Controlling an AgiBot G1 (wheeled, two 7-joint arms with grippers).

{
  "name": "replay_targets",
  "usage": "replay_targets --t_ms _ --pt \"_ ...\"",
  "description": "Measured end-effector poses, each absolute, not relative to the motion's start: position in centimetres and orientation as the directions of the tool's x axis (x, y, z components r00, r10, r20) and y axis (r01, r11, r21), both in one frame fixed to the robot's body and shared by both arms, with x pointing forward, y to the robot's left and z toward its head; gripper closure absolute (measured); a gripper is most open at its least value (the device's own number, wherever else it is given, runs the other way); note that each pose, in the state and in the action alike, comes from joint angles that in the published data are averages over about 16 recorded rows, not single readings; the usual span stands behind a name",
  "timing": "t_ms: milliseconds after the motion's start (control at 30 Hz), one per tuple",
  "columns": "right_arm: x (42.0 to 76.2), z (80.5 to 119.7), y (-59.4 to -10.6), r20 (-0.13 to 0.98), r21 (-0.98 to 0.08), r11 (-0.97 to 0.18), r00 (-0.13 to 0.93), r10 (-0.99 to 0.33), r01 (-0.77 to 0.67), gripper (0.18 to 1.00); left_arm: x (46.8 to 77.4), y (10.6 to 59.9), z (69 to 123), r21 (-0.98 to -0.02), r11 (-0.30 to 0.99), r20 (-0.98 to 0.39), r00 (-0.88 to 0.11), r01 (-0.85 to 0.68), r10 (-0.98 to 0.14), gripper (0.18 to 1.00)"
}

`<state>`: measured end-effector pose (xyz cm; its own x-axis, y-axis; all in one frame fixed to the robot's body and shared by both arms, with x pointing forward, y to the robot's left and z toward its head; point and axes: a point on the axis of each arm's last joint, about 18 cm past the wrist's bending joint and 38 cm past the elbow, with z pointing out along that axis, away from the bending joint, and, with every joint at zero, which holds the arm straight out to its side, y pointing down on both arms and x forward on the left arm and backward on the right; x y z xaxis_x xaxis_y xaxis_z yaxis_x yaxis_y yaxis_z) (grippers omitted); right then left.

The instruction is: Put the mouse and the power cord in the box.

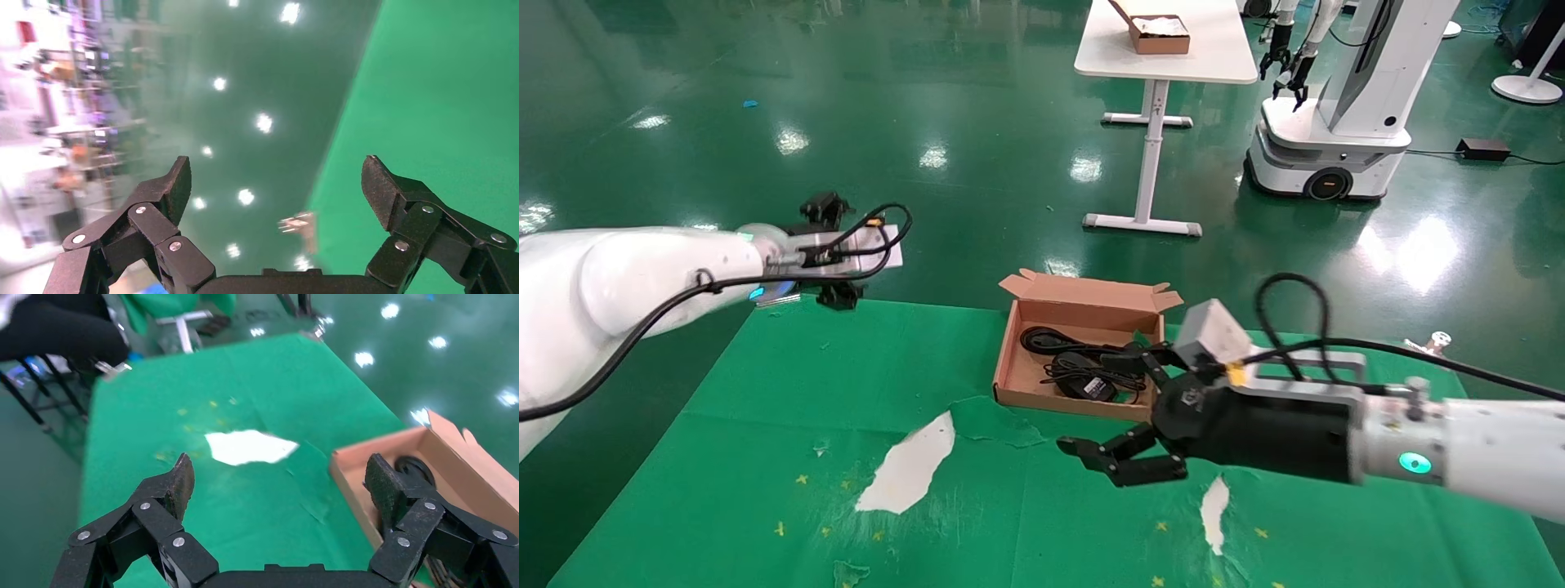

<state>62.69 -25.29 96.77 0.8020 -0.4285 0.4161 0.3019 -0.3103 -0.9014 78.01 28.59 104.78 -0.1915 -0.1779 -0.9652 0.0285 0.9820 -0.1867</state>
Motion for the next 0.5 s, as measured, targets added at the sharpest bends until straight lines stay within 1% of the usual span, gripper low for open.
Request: replay_targets --t_ms 233,500 --pt "58.5 97.5 -27.0 0.412 -0.909 -0.232 0.832 -0.371 0.346 0.178 77.1 27.8 100.5 -0.373 0.924 -0.885 -0.331 0.084 -0.328 0.184" --pt "53.3 98.4 -28.8 0.435 -0.900 -0.162 0.854 -0.285 0.404 0.178 74.7 26.7 96.7 -0.588 0.797 -0.738 -0.494 0.137 -0.460 0.184"
